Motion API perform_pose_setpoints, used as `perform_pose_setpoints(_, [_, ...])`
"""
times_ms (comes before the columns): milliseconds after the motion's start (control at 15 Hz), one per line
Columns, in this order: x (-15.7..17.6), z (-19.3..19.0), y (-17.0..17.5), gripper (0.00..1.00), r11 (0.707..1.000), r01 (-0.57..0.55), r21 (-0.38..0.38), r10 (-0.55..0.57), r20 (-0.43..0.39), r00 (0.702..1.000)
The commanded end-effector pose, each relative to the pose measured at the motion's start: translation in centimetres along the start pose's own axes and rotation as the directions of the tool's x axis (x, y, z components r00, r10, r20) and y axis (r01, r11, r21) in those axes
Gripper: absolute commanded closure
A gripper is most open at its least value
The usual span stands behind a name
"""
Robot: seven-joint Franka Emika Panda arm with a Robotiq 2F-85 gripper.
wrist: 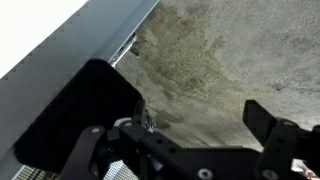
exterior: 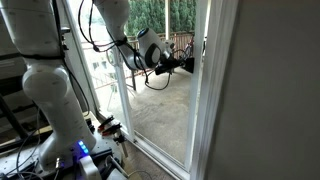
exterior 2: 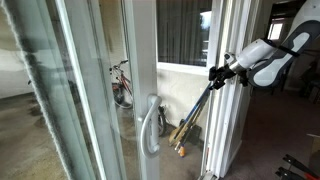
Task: Slide the door to the side to open it
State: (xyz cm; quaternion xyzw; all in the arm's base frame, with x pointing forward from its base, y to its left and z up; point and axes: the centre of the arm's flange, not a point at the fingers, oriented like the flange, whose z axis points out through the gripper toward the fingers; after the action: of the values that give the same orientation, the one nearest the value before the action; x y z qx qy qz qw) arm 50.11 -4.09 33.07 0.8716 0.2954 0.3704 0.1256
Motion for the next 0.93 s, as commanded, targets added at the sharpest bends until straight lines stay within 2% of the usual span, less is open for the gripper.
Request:
perform_pose_setpoints(0, [-2.6,0.1,0.1,0.00,1.000,-0.006,-0.008,0.006,-0.004,1.000])
perform_pose_setpoints(133, [-2.9,0.0,0.1,0.00,1.000,-0.004,0.002,0.004,0.015,1.000])
perform_pose_setpoints(333, [-4.7,-0.3,-0.7,0.00,0.998,0.007,0.057,-0.012,0.083,0.996])
perform_pose_setpoints(533, [-6.1,-0.6,-1.1,0.00,0.999,-0.012,0.046,0.009,0.061,0.998])
perform_pose_setpoints(867, [-4.4,-1.7,-0.6,0.00,1.000,-0.022,0.013,0.022,0.011,1.000])
